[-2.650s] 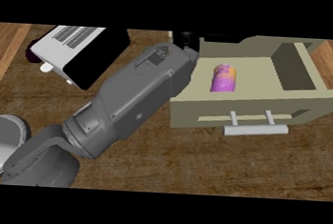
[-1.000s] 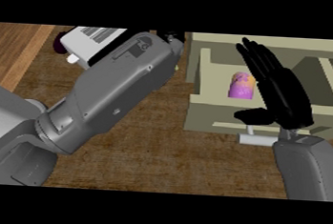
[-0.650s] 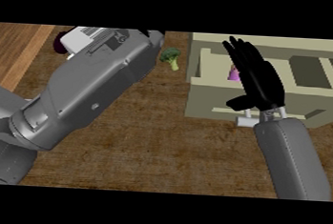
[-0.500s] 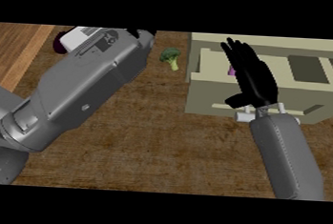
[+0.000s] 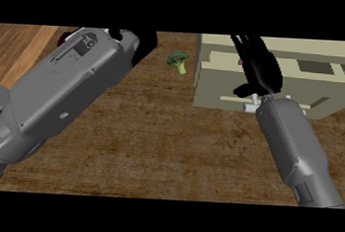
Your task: Pick up the can, place it into the drawer and close the drawer
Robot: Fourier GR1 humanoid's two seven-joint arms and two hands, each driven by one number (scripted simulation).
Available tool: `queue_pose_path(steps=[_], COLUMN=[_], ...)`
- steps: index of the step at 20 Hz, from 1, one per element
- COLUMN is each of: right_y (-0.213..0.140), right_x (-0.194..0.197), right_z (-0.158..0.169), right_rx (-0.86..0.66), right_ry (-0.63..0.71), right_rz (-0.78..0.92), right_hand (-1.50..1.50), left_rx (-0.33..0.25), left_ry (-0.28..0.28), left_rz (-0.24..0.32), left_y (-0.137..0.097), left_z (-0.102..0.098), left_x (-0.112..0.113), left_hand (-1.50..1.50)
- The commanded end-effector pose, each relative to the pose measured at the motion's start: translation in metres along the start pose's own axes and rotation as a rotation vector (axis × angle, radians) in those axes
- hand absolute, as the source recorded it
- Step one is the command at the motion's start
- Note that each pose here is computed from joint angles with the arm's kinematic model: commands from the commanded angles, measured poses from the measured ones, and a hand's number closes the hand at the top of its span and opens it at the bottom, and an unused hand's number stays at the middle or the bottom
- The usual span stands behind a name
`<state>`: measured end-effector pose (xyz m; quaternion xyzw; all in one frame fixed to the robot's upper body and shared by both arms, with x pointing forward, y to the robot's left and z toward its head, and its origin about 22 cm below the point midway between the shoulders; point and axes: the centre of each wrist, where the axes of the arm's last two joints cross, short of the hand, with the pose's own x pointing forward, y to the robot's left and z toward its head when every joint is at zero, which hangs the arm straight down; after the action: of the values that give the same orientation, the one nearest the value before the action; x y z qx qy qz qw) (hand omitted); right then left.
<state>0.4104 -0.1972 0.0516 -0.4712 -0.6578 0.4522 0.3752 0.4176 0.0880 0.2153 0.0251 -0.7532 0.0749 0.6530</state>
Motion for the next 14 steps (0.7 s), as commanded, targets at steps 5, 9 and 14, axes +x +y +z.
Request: queue_pose_path(steps=[5,9,14], right_y=[0.024,0.021,-0.002], right_x=[0.001,-0.012,-0.015], right_z=[-0.008,-0.013,-0.039], right_rx=[-0.044,-0.071,-0.12], right_ry=[0.061,0.087,0.103], right_rz=[-0.008,0.025,0.061], right_hand=[-1.5,-1.5,-1.5], left_rx=[0.01,-0.004,-0.032], left_ry=[-0.011,-0.006,-0.016], left_rz=[0.004,0.0,0.01], left_y=[0.016,0.027,0.032], left_z=[0.002,0.011,0.016], left_x=[-0.002,0.0,0.009], left_hand=[-1.5,-1.5,-1.5])
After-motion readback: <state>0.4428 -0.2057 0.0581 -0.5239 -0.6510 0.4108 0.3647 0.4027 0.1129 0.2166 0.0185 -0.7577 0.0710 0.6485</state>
